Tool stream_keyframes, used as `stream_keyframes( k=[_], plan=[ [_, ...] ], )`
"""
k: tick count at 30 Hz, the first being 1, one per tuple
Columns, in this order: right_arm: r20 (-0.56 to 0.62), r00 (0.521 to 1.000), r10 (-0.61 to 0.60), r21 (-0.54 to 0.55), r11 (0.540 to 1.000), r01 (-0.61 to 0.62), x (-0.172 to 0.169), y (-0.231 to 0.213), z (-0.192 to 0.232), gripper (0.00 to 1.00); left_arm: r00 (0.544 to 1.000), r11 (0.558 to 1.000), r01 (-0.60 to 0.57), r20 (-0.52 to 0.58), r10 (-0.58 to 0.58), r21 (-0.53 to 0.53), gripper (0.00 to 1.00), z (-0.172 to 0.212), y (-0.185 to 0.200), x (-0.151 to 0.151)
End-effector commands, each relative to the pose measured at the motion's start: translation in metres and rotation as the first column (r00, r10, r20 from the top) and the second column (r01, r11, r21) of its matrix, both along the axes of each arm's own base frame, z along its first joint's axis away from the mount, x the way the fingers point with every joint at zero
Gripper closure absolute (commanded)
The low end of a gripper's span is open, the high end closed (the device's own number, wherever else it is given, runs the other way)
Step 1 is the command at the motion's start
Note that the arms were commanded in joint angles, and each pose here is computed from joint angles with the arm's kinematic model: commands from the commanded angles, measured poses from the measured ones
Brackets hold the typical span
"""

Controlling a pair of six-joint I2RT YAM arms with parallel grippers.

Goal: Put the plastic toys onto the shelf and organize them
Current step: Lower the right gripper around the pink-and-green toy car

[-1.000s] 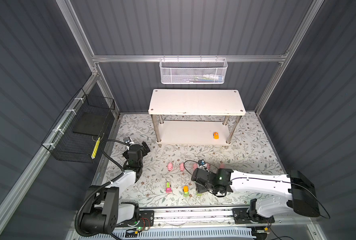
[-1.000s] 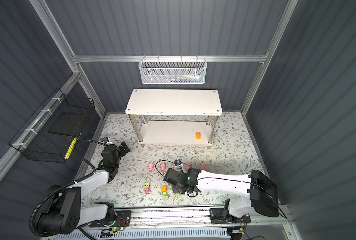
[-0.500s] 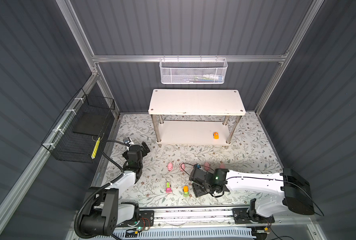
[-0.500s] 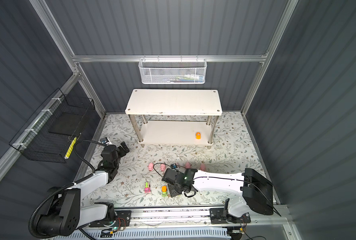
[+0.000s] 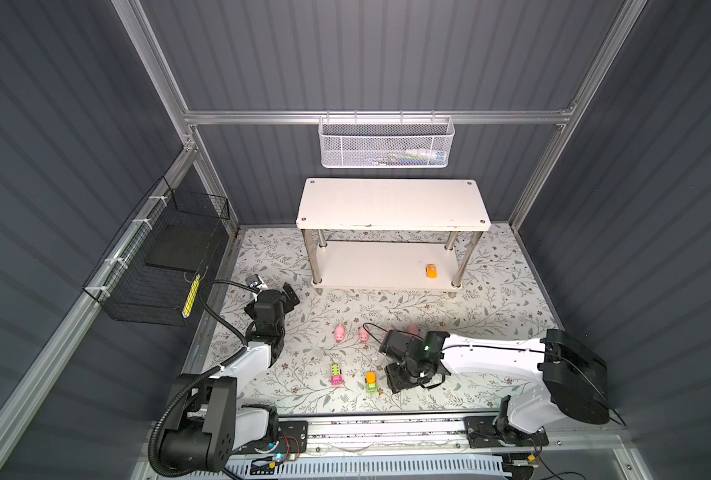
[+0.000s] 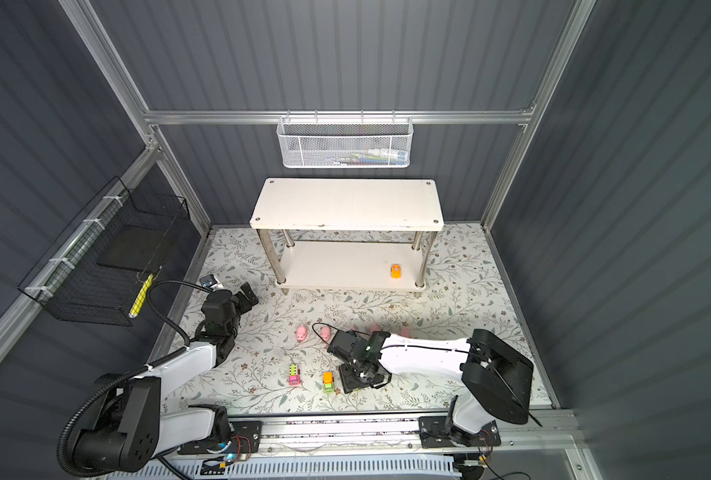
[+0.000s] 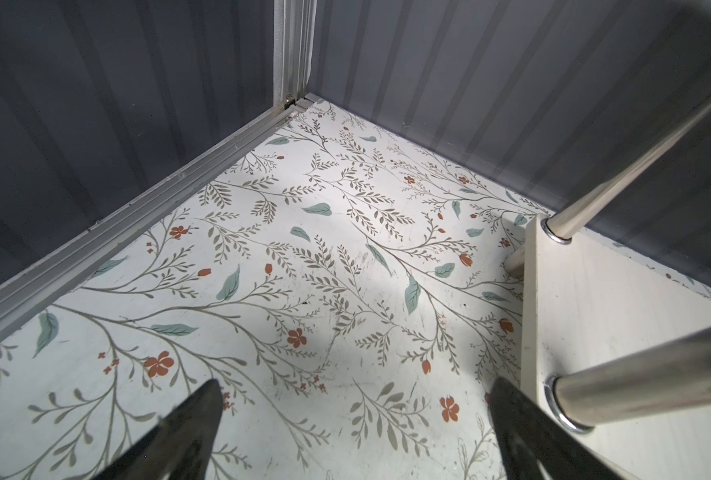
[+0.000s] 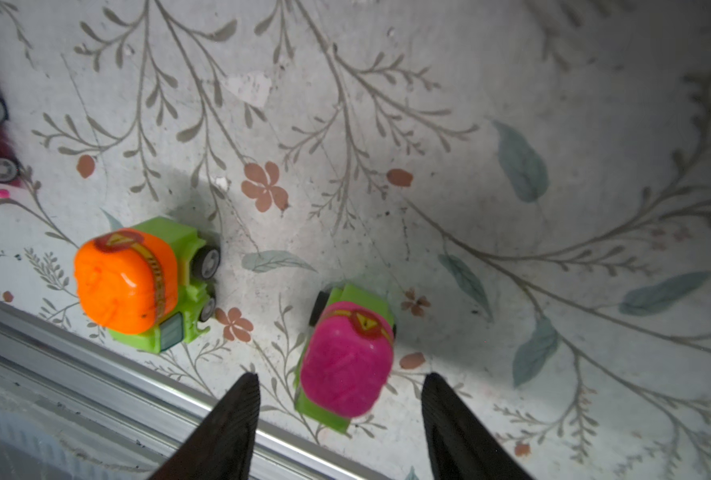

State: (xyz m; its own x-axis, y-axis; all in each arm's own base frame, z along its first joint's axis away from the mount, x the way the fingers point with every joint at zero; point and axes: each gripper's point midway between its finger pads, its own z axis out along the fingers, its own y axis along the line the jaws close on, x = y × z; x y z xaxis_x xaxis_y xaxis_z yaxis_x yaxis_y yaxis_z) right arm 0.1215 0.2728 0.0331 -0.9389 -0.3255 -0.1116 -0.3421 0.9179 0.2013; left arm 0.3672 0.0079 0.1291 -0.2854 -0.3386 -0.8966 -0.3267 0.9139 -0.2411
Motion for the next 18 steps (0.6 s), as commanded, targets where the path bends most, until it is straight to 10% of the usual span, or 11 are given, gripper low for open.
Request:
stream_keyframes(
  k=[1,18],
  plan=[
    [-0.026,0.999,0.036,-0.001,0.999,-0.036,-0.0008,0.0041,0.0028,0.38,1.0,1.0,-0.011,-0.001,0.011,0.009,0.0,-0.0016,0.0015,-0.0033],
    [-0.066,0.998,0.014,-0.063,0.998,-0.018,0.0042,-0.0027,-0.005,0.51,1.0,1.0,-0.013,-0.005,0.013,0.015,0.0,-0.0026,0.002,-0.0022]
  ],
)
